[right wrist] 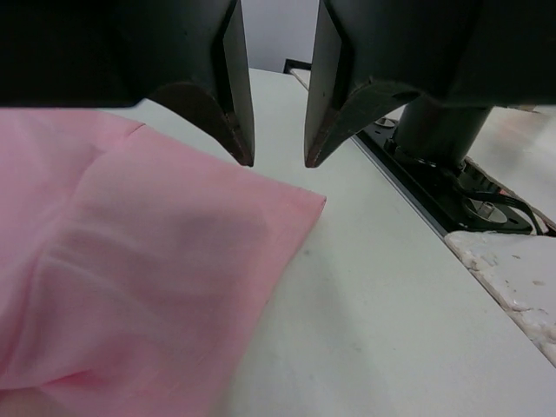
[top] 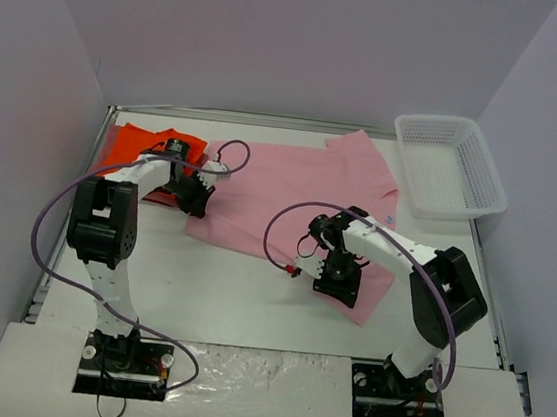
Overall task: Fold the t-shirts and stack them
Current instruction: Grap the side of the flattened tshirt closest away from the robot with both arms
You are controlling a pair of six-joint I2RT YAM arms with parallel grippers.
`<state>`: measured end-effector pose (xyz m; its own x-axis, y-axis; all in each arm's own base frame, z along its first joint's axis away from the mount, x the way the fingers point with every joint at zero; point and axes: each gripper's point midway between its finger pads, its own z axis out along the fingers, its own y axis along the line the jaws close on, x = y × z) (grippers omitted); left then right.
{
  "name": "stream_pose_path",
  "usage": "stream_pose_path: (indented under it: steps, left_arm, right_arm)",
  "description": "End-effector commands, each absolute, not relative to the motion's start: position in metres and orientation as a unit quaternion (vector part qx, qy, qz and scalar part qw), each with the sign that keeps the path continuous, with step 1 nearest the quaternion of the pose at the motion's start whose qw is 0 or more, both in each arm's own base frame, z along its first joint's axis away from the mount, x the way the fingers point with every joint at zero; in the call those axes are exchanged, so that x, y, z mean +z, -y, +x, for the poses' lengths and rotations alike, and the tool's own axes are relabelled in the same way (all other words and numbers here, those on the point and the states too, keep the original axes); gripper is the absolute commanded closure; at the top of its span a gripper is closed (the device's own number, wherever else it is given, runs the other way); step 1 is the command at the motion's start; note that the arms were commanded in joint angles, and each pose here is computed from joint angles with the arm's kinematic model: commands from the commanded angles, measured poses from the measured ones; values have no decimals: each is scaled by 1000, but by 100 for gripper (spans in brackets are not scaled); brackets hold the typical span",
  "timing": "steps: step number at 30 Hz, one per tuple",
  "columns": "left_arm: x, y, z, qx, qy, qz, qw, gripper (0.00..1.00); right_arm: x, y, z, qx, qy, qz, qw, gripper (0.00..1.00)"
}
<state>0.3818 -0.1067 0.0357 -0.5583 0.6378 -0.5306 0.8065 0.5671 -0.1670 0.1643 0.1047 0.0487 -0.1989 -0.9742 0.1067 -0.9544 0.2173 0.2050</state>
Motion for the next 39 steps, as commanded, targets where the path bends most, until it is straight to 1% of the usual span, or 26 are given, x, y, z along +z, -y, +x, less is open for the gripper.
stream_pose_path:
  steps: [1,4,6,8,16,22,25,27,31,39]
  left_arm:
    - [54,98,396,-213,-862,396,234,98]
    - [57,93,405,-211,-863,389,244,98]
    - [60,91,410,-211,-863,385,249,98]
    - [61,90,412,-211,-864,380,252,98]
    - [55,91,411,-218,-866,375,251,98]
    - [53,89,409,-216,-867,373,250,98]
    - [53,88,408,-216,-867,374,250,98]
    - [54,88,408,-217,-866,374,252,98]
    - [54,88,408,-219,-865,374,252,98]
    - [53,90,401,-225,-863,377,250,98]
  right_arm:
    - [49,-96,151,-19,774,616,144,73]
    - [47,-98,146,-12,770,619,152,70]
    - [45,-98,146,-1,770,619,154,65]
    - [43,-98,142,2,771,617,160,64]
    - [34,-118,114,13,738,650,177,66]
    - [26,-120,103,16,728,657,195,67]
    - [20,-117,101,22,728,655,199,66]
    - [17,-118,101,28,730,654,197,61]
    - [17,-120,109,45,734,654,179,57]
    - [10,-118,109,76,730,652,189,57]
